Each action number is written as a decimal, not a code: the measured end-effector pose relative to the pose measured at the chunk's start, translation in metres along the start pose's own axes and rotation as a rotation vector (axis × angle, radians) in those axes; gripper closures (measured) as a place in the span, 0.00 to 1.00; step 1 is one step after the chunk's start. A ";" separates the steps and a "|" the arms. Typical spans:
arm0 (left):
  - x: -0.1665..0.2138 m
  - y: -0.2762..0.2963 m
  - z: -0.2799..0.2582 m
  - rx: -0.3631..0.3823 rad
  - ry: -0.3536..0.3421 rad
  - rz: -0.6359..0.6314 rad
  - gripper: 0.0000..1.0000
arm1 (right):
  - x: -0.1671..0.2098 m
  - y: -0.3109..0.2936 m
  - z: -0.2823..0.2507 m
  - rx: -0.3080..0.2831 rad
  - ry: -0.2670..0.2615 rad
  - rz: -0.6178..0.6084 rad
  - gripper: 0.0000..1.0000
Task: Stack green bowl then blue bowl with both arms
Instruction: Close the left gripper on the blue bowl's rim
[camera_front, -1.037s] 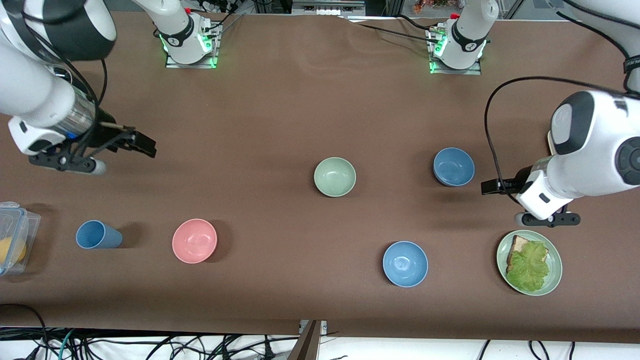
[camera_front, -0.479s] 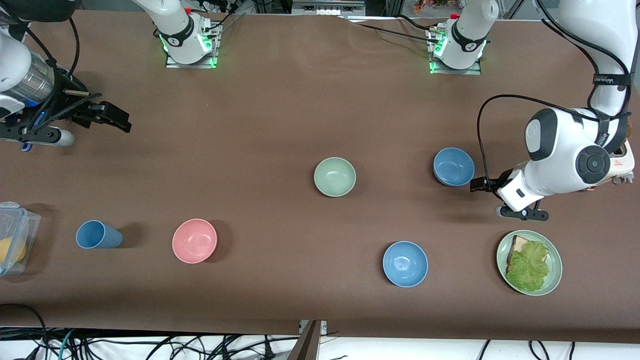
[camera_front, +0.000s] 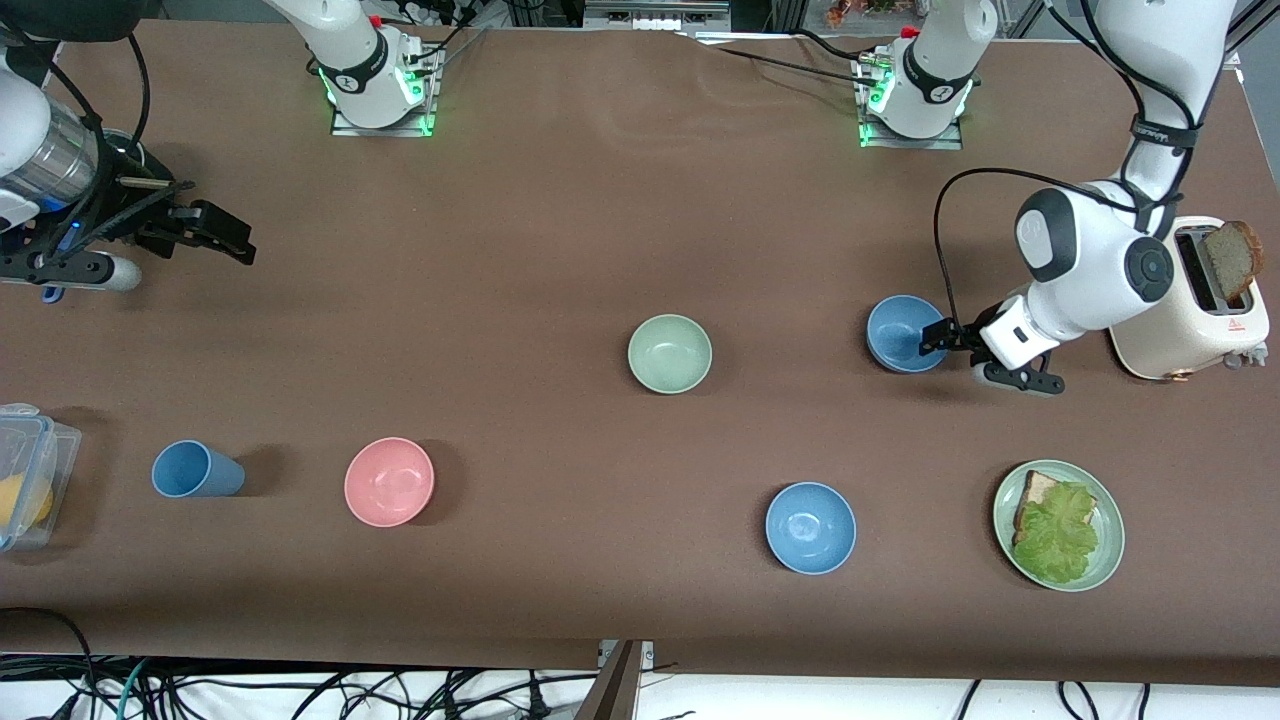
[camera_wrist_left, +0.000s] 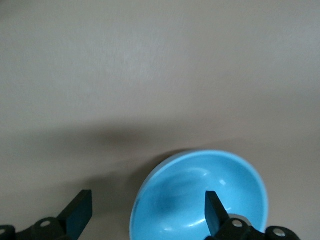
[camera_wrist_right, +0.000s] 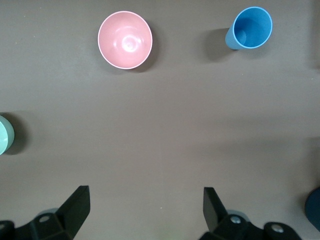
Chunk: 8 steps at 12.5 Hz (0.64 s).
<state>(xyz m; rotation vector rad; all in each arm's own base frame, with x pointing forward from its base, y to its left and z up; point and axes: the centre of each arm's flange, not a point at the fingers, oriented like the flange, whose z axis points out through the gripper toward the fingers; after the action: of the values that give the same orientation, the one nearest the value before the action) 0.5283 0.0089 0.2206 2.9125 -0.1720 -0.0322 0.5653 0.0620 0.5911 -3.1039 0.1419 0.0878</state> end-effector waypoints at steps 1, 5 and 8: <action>-0.007 -0.006 0.005 -0.001 0.003 0.007 0.01 | 0.001 0.002 -0.003 0.000 0.008 0.002 0.00; -0.026 -0.019 0.017 -0.015 0.031 0.005 0.06 | 0.005 0.011 -0.019 0.004 0.041 0.019 0.00; -0.029 -0.019 0.019 -0.022 0.032 -0.005 0.41 | 0.013 0.005 -0.003 -0.003 0.015 0.013 0.00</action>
<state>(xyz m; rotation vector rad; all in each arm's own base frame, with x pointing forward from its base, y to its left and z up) 0.5009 0.0269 0.1978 2.8896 -0.1576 0.0112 0.5778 0.0556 0.5932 -3.1073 0.1621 0.0654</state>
